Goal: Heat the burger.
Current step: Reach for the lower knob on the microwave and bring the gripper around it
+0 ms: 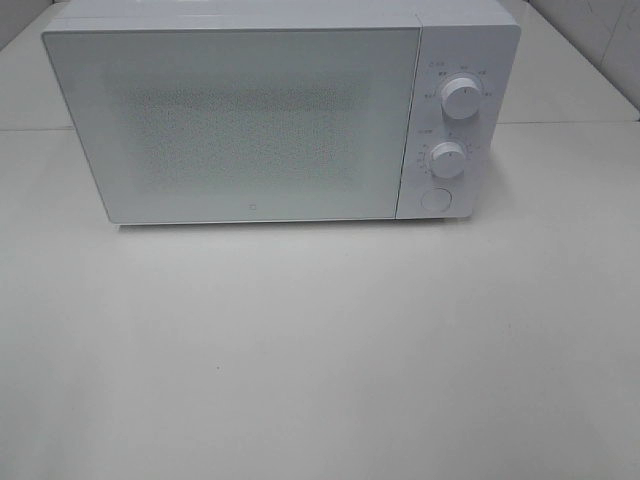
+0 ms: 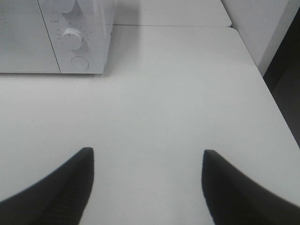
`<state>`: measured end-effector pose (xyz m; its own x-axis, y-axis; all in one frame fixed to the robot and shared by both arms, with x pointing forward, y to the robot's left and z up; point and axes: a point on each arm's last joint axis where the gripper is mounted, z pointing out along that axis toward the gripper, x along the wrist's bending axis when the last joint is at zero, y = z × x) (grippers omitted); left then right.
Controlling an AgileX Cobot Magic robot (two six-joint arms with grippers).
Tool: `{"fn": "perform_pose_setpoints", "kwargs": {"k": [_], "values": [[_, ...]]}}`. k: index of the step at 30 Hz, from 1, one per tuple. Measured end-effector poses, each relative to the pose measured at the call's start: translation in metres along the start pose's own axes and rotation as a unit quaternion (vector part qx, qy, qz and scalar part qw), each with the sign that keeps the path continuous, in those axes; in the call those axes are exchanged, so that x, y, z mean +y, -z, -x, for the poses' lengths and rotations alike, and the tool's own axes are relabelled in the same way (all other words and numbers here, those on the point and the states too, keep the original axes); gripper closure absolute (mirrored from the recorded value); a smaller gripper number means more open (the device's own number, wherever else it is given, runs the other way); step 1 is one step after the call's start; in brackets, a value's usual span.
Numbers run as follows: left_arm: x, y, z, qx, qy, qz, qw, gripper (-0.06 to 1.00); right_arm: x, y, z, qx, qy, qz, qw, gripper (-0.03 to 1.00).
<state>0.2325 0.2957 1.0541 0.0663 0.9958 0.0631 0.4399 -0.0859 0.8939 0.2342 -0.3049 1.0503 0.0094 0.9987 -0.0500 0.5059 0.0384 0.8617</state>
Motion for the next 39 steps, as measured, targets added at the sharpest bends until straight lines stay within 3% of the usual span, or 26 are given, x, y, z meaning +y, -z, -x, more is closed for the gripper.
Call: {"fn": "perform_pose_setpoints", "kwargs": {"k": [2,6,10,11,13,17,27,32,39], "values": [[0.0,0.0,0.0,0.0,0.0,0.0,1.0,-0.05,0.012,-0.006,0.002,-0.009,0.008,0.004,1.0,0.2],[0.0,0.0,0.0,0.0,0.0,0.0,1.0,-0.05,0.037,-0.021,0.001,-0.012,0.018,0.048,0.999,0.14],[0.0,0.0,0.0,0.0,0.0,0.0,1.0,-0.05,0.057,-0.041,-0.001,-0.007,0.028,0.099,0.995,0.14],[0.0,0.0,0.0,0.0,0.0,0.0,1.0,-0.05,0.068,-0.055,-0.003,-0.004,0.04,0.143,0.989,0.16],[0.0,0.0,0.0,0.0,0.0,0.0,1.0,-0.05,0.075,-0.071,-0.006,-0.001,0.05,0.172,0.984,0.19],[0.0,0.0,0.0,0.0,0.0,0.0,1.0,-0.05,0.082,-0.103,-0.011,0.012,0.067,0.206,0.976,0.22],[0.0,0.0,0.0,0.0,0.0,0.0,1.0,-0.05,0.092,-0.162,-0.021,0.041,0.072,0.224,0.971,0.23],[0.0,0.0,0.0,0.0,0.0,0.0,1.0,-0.05,0.082,-0.215,-0.028,0.063,0.061,0.219,0.972,0.23],[0.0,0.0,0.0,0.0,0.0,0.0,1.0,-0.05,0.072,-0.248,-0.035,0.081,0.045,0.25,0.964,0.23]]}}
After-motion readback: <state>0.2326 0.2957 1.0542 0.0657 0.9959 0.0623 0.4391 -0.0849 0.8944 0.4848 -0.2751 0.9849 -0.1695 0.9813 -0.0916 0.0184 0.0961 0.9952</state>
